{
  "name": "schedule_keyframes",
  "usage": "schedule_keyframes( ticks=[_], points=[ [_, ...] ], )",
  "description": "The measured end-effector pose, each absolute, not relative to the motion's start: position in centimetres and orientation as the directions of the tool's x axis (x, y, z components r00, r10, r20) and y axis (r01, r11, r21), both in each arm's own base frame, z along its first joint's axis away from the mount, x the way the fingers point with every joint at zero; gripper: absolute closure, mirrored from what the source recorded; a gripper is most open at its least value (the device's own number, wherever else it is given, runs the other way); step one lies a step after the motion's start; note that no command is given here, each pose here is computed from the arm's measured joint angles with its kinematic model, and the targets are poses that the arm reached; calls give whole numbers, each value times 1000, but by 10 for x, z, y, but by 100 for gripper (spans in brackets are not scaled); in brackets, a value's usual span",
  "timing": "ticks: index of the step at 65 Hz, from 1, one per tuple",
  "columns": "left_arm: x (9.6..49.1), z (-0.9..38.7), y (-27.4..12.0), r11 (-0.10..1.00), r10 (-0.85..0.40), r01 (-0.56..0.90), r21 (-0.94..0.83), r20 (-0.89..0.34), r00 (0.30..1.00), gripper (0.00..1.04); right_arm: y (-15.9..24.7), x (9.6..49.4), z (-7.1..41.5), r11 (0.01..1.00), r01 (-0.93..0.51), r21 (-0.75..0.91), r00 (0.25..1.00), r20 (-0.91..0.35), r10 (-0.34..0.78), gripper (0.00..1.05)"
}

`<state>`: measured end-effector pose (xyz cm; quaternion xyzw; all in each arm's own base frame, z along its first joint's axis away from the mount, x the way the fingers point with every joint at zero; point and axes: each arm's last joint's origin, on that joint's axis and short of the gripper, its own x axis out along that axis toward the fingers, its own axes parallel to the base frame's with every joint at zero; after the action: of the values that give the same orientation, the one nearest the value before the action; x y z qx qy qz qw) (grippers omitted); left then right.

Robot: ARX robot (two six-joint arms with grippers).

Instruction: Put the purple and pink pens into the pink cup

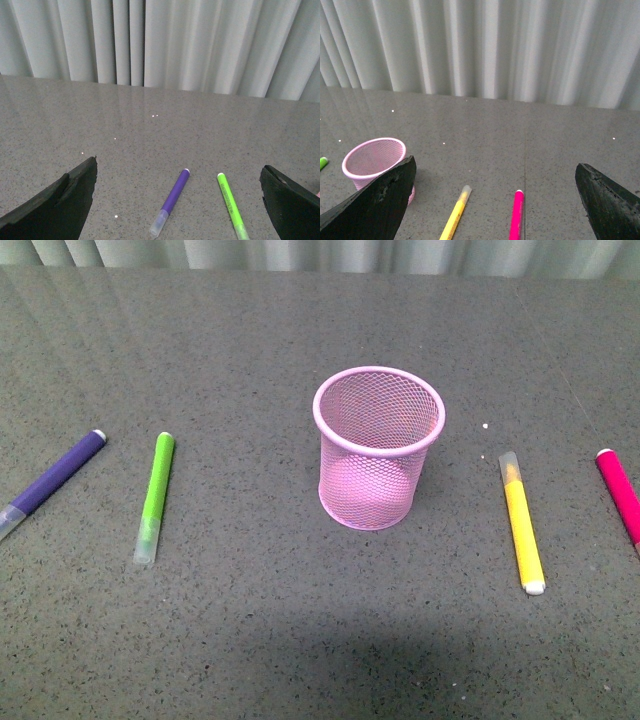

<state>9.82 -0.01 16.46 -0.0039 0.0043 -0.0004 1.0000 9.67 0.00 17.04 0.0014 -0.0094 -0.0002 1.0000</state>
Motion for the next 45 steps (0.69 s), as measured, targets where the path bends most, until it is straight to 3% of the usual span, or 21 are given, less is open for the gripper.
schedule_keyframes(
  ticks=[45],
  points=[
    [98,165,0,1000,-1,1,-8,-9,1000,8,0,97,170,1000,0,3,1000,19,0,7]
  ],
)
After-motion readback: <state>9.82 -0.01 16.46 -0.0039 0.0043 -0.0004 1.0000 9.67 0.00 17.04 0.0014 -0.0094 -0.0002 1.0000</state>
